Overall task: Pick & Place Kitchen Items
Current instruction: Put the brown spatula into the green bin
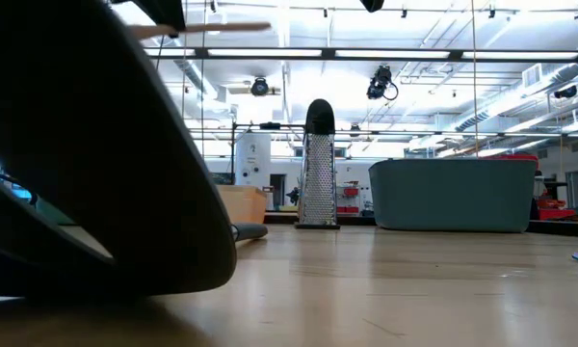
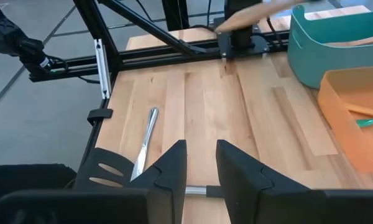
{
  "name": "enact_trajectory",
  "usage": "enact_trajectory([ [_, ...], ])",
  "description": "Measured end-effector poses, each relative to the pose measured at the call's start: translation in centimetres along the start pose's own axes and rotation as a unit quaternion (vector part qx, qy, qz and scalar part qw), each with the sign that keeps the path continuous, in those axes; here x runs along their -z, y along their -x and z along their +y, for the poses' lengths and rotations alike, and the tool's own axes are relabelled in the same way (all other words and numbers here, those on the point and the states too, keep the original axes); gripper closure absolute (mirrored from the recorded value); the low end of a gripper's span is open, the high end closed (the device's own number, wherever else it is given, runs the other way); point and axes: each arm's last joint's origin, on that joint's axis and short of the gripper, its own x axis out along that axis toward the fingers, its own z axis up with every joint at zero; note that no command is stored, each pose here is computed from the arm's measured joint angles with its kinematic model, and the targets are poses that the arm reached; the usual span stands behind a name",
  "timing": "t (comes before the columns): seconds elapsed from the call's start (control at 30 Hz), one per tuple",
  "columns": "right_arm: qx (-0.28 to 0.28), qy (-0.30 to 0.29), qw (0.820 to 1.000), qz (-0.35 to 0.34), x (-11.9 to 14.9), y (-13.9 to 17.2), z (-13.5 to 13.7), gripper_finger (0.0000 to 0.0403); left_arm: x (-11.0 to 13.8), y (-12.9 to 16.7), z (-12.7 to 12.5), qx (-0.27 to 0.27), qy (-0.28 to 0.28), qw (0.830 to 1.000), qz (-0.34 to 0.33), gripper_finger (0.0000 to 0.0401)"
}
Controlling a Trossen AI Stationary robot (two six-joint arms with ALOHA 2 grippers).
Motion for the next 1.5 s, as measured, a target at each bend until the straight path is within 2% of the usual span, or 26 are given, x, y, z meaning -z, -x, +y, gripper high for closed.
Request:
enact_trajectory([
  [0.23, 0.000, 0.001, 1.000, 0.000, 0.0, 0.0, 0.0, 0.0305, 0.0, 3.0, 2.8, 0.020, 0.027, 0.998, -0.054, 0.0311],
  [0.57, 0.000, 0.002, 1.000, -0.001, 0.0, 0.0, 0.0, 0.0305, 0.2, 5.0, 5.3, 0.018, 0.047, 0.993, -0.103, 0.0311],
  [1.1, 0.000, -0.002, 1.000, -0.001, 0.0, 0.0, 0.0, 0.0305, 0.6, 7.5, 11.8, -0.039, 0.128, 0.979, -0.156, 0.0311],
  [1.3, 0.000, -0.002, 1.000, -0.001, 0.0, 0.0, 0.0, 0.0305, 0.8, 8.0, 13.4, -0.061, 0.156, 0.971, -0.171, 0.0311],
  [1.5, 0.003, -0.003, 1.000, -0.003, 0.0, 0.0, 0.0, 0.0305, 0.8, 7.3, 14.0, -0.100, 0.164, 0.967, -0.167, 0.0311],
])
